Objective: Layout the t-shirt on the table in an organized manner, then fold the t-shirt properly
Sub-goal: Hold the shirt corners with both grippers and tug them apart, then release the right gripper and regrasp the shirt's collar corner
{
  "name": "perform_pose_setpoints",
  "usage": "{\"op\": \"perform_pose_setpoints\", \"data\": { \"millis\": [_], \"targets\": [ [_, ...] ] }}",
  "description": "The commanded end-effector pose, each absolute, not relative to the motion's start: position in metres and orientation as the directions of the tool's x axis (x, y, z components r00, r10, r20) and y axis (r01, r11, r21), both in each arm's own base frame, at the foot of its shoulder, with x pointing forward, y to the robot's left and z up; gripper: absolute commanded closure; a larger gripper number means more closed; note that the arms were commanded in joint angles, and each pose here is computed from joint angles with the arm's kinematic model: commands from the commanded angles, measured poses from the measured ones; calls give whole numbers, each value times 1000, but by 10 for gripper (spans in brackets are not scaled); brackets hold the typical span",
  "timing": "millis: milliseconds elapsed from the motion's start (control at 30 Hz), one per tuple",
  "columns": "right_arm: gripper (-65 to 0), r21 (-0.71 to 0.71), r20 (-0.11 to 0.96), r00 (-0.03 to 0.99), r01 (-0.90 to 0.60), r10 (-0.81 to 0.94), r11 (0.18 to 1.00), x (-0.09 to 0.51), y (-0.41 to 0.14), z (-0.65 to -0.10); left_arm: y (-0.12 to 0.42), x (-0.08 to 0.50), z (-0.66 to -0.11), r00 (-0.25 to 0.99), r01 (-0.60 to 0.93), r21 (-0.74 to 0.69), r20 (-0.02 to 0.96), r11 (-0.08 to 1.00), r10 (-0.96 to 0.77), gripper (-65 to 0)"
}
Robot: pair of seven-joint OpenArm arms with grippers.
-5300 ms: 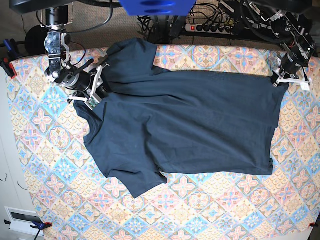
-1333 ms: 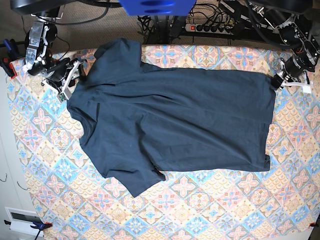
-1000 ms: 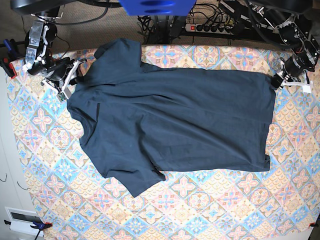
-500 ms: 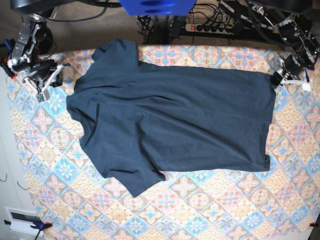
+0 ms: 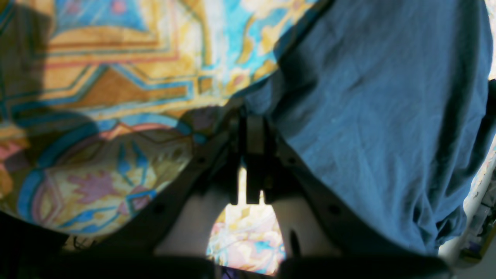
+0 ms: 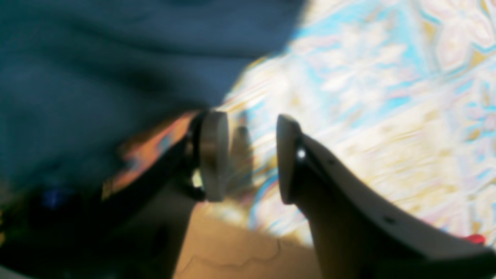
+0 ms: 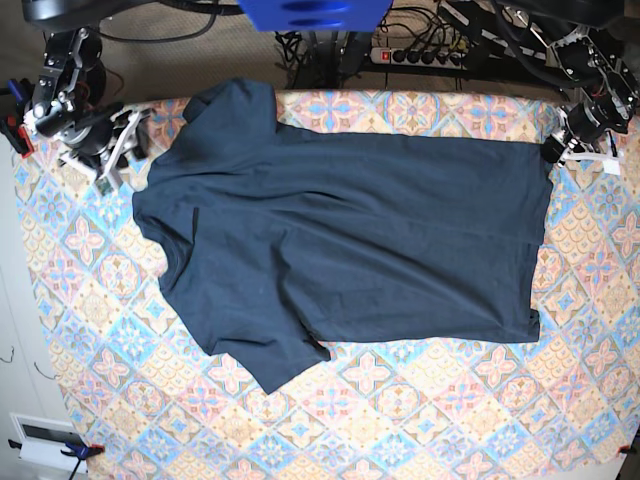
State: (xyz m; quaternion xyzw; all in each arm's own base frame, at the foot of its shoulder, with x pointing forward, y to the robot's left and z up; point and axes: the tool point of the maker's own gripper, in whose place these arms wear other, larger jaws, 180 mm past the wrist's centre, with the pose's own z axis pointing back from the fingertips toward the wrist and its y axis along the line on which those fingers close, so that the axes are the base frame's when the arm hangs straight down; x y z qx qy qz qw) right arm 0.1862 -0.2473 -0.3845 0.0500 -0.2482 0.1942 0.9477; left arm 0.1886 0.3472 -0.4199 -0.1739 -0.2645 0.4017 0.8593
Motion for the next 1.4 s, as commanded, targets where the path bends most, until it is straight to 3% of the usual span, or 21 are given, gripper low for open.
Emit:
{"op": "perform_pose_setpoints", "data": {
  "millis": [0, 467, 867, 933, 1033, 1067, 1233, 1367],
  "targets": [
    [-219, 9, 513, 779, -426, 362, 905, 188, -239, -378, 356, 196, -408, 528, -580, -514, 354, 633, 772, 0],
    [-217, 104, 433, 724, -633, 538, 767, 160, -186, -400, 356, 196, -408, 529, -580, -514, 353, 633, 772, 0],
    [-212, 154, 392, 675, -718, 625, 679, 141, -163, -411, 356, 196, -408, 529, -580, -514, 353, 633, 772, 0],
    [-173, 152, 392, 676, -716, 623, 681, 142, -164, -411, 356, 196, -408, 529, -580, -514, 353, 633, 772, 0],
    [-40, 102, 424, 671, -702, 608, 704, 164, -174, -402, 356, 196, -408, 529, -580, -514, 353, 633, 772, 0],
    [-24, 80, 432, 677, -687, 596, 723, 171, -183, -397, 356, 196, -408, 529, -580, -514, 353, 633, 772, 0],
    [-40, -58, 462, 734, -535, 498, 843, 197, -252, -369, 356, 196, -408, 529, -580, -514, 353, 633, 772, 0],
    [-40, -118, 457, 753, -476, 474, 871, 199, -284, -354, 356, 196, -408, 530, -579, -513, 353, 634, 771, 0]
  ]
}}
